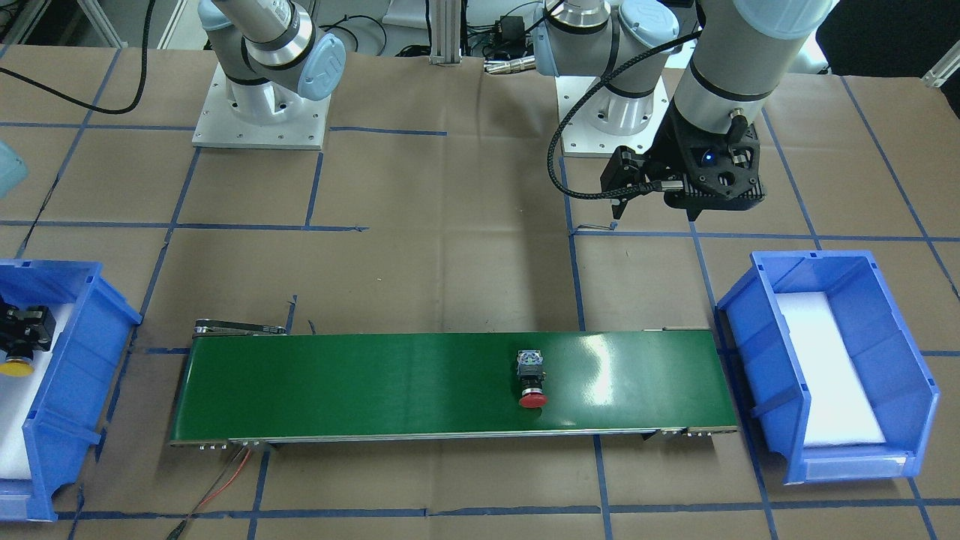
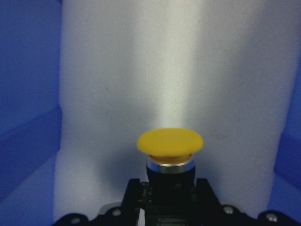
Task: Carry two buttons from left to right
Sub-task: 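Lower the yellow button onto the foam and open the right gripper, then raise the right gripper and move it back over the conveyor, then lower the right gripper onto the red button on the belt and grasp it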
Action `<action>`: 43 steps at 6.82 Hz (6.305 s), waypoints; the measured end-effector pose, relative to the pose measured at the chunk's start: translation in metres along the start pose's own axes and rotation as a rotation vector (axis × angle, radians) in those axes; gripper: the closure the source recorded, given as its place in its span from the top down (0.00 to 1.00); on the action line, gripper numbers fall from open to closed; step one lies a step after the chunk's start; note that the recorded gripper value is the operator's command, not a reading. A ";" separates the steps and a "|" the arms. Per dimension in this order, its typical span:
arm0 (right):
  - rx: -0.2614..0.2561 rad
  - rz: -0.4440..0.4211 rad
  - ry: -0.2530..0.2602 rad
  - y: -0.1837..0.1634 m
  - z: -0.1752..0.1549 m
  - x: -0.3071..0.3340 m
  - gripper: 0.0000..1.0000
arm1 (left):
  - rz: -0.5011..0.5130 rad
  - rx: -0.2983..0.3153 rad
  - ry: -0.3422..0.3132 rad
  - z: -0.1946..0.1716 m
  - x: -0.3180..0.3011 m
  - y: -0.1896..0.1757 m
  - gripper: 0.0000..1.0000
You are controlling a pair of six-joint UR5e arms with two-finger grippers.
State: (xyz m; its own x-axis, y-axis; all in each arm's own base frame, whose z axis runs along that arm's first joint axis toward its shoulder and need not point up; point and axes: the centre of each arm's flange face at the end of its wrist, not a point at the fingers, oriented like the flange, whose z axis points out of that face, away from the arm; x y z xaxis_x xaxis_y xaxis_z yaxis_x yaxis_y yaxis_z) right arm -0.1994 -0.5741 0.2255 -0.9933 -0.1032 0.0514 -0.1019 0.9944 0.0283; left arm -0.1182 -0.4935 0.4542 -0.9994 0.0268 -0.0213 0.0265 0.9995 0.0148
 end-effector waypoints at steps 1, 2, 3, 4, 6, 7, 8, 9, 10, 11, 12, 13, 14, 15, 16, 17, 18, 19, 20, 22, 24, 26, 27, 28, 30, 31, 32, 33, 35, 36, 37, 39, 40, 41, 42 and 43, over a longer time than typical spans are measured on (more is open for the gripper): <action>-0.010 -0.001 -0.008 0.001 0.007 0.000 0.11 | -0.001 -0.001 0.000 0.000 0.000 0.000 1.00; -0.015 0.002 -0.011 0.002 0.010 0.002 0.40 | -0.001 -0.001 0.000 0.000 -0.001 0.000 1.00; -0.015 0.009 -0.012 0.003 0.010 0.005 0.74 | -0.001 -0.001 0.000 0.000 -0.001 0.000 1.00; -0.013 0.015 -0.014 0.004 0.010 0.006 0.76 | -0.001 -0.001 0.000 0.000 -0.001 0.000 1.00; -0.006 0.018 -0.017 0.004 0.007 0.006 0.75 | -0.001 -0.001 0.000 0.001 -0.001 0.000 1.00; 0.000 0.018 -0.014 0.003 0.003 0.007 0.75 | -0.001 -0.001 0.000 0.001 -0.001 0.000 1.00; 0.015 0.019 -0.003 0.003 -0.007 0.008 0.76 | -0.001 -0.001 0.000 0.001 -0.001 0.000 1.00; 0.031 0.020 0.009 0.004 -0.026 0.007 0.79 | -0.001 -0.001 0.000 0.001 -0.001 0.000 1.00; 0.044 0.021 0.018 0.008 -0.045 0.004 1.00 | -0.001 -0.001 0.000 0.001 -0.001 0.000 1.00; 0.077 0.028 0.037 0.010 -0.073 0.001 1.00 | -0.001 -0.001 0.000 0.001 -0.001 0.000 1.00; 0.107 0.039 0.050 0.014 -0.100 -0.002 1.00 | -0.001 -0.001 0.000 0.001 -0.001 0.000 1.00; 0.100 0.038 0.043 0.021 -0.120 -0.009 1.00 | -0.001 -0.001 0.000 0.001 -0.001 0.000 1.00; 0.080 0.025 0.027 0.027 -0.133 -0.020 1.00 | -0.001 -0.001 0.000 0.000 -0.001 0.000 1.00; 0.080 -0.001 0.029 0.028 -0.149 -0.040 1.00 | -0.001 -0.001 0.000 0.001 -0.001 -0.001 1.00; 0.099 -0.014 0.041 0.026 -0.169 -0.071 1.00 | -0.001 -0.002 0.000 0.001 -0.001 -0.001 1.00; 0.124 0.005 0.047 0.024 -0.186 -0.106 1.00 | -0.002 -0.002 0.000 0.001 -0.001 -0.001 1.00; 0.146 0.042 0.044 0.023 -0.200 -0.140 1.00 | -0.002 -0.003 0.000 0.001 -0.001 -0.001 1.00; 0.167 0.081 0.034 0.023 -0.210 -0.175 1.00 | -0.003 -0.003 -0.001 0.001 -0.001 -0.001 1.00; 0.171 0.126 0.015 0.023 -0.217 -0.211 0.99 | -0.003 -0.003 -0.001 0.001 -0.002 -0.001 1.00; 0.161 0.218 -0.073 0.024 -0.220 -0.273 0.99 | -0.003 -0.002 -0.001 0.001 -0.002 -0.001 1.00; 0.138 0.251 -0.174 0.026 -0.212 -0.300 1.00 | -0.003 -0.002 -0.001 0.001 -0.002 -0.001 1.00; 0.115 0.191 -0.181 0.019 -0.196 -0.303 1.00 | -0.003 -0.001 -0.001 0.001 -0.002 -0.001 1.00; 0.094 0.166 -0.185 0.009 -0.182 -0.302 1.00 | -0.003 -0.001 -0.001 0.001 -0.002 -0.001 1.00; 0.083 0.155 -0.192 -0.001 -0.173 -0.302 1.00 | -0.003 -0.001 -0.001 0.001 -0.002 -0.001 1.00; 0.104 0.146 -0.198 -0.023 -0.164 -0.300 1.00 | -0.003 -0.001 0.000 0.001 -0.001 -0.001 1.00; 0.140 0.141 -0.196 -0.035 -0.156 -0.299 1.00 | -0.003 -0.001 0.000 0.001 -0.001 -0.001 1.00; 0.165 0.129 -0.194 -0.043 -0.150 -0.305 1.00 | -0.003 -0.002 0.000 0.001 -0.001 -0.001 1.00; 0.159 0.113 -0.196 -0.048 -0.139 -0.315 0.99 | -0.003 -0.001 0.000 0.001 -0.001 -0.001 1.00; 0.123 0.100 -0.220 -0.058 -0.114 -0.331 0.99 | -0.003 -0.001 0.000 0.001 -0.001 -0.001 1.00; 0.116 0.095 -0.255 -0.061 -0.107 -0.337 0.99 | -0.003 -0.001 0.000 0.001 -0.001 -0.001 1.00; 0.119 0.093 -0.275 -0.065 -0.099 -0.340 0.99 | -0.003 -0.001 0.000 0.001 -0.001 -0.001 1.00; 0.114 0.091 -0.282 -0.075 -0.078 -0.346 0.99 | -0.003 -0.001 0.000 0.001 -0.001 -0.001 1.00; 0.088 0.096 -0.274 -0.080 -0.062 -0.347 0.98 | -0.003 -0.001 0.000 0.001 -0.001 -0.001 1.00; 0.066 0.099 -0.265 -0.083 -0.048 -0.347 0.89 | -0.003 -0.001 0.000 0.001 -0.001 -0.001 1.00; 0.052 0.101 -0.244 -0.084 -0.039 -0.346 0.65 | -0.003 -0.001 0.000 0.001 -0.001 -0.001 1.00; 0.041 0.101 -0.216 -0.084 -0.035 -0.343 0.31 | -0.003 -0.001 0.000 0.001 -0.001 -0.001 1.00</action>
State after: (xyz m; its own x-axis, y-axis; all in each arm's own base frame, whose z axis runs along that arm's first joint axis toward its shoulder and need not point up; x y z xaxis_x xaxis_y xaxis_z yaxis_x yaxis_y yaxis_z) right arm 0.1520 -0.6233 0.2406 -0.9866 -0.0001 -0.1633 0.0010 1.0000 -0.0067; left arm -0.1167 -0.4947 0.4531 -0.9995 0.0239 -0.0212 0.0236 0.9996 0.0160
